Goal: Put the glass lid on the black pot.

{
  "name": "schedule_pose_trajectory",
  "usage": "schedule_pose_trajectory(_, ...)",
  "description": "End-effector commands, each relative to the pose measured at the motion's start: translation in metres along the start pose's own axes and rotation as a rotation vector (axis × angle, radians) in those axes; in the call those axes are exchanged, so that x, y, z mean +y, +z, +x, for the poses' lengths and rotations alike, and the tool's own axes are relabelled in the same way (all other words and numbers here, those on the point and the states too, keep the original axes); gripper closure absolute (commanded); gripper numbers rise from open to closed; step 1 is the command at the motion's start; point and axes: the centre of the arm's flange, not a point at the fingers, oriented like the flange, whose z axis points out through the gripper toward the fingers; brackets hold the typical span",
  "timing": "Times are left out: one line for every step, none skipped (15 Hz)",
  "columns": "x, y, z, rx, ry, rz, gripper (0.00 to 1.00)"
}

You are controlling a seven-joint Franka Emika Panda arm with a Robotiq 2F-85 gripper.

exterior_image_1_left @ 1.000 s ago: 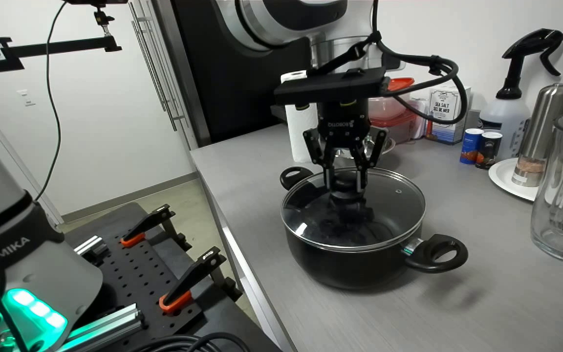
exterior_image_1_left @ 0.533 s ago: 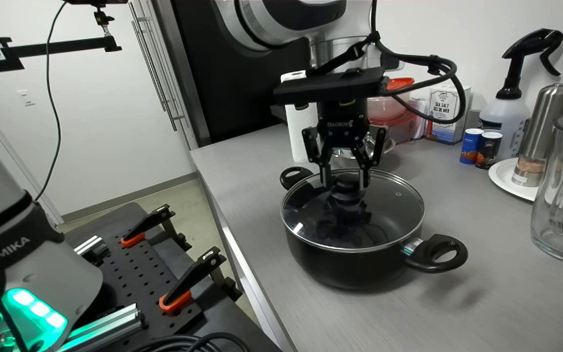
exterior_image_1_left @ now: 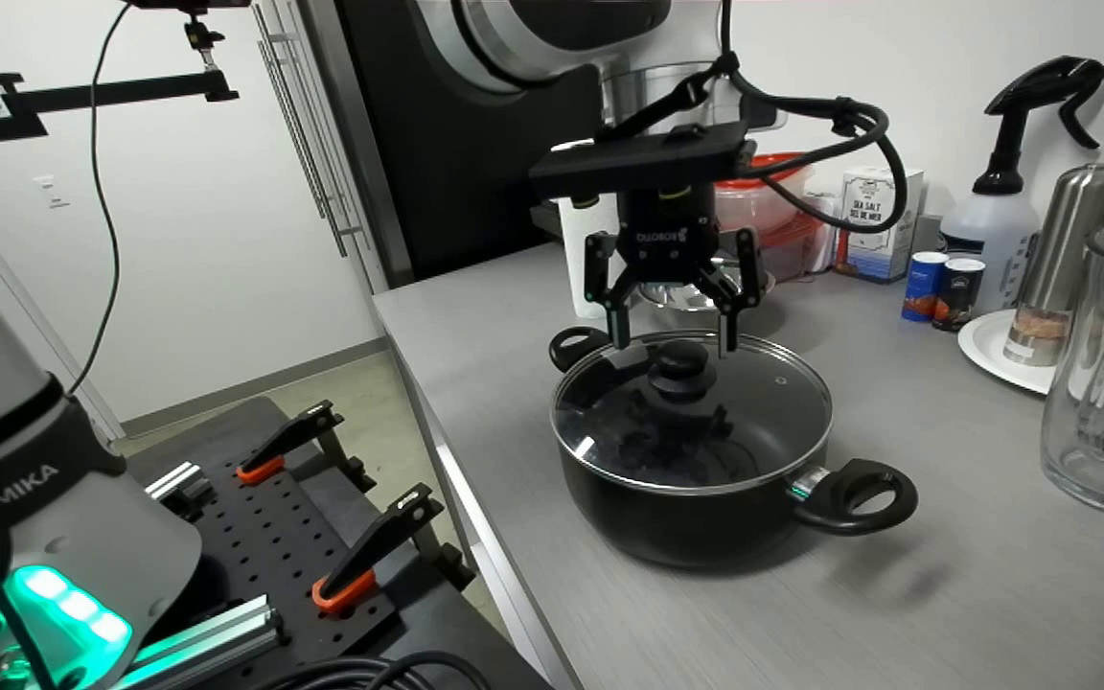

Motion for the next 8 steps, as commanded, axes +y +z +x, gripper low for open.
schedule_pose_trajectory(-0.008,-0.007,-0.007,0.001,0.009,-0.008,0.00)
schedule_pose_trajectory(-0.008,-0.008,-0.007,0.001,0.009,-0.008,0.00)
schedule_pose_trajectory(-0.009,-0.007,-0.008,0.001,0.009,-0.007,0.00)
schedule_pose_trajectory(-0.009,-0.007,-0.008,0.002,0.009,-0.006,0.00)
schedule_pose_trajectory(-0.011,-0.008,-0.010,0.005,0.008,-0.003,0.00)
schedule_pose_trajectory(-0.012,-0.009,-0.012,0.005,0.009,0.002,0.00)
schedule_pose_trajectory(-0.016,-0.012,-0.017,0.008,0.008,0.007,0.00)
schedule_pose_trajectory(-0.019,-0.013,-0.020,0.008,0.003,0.010,0.00)
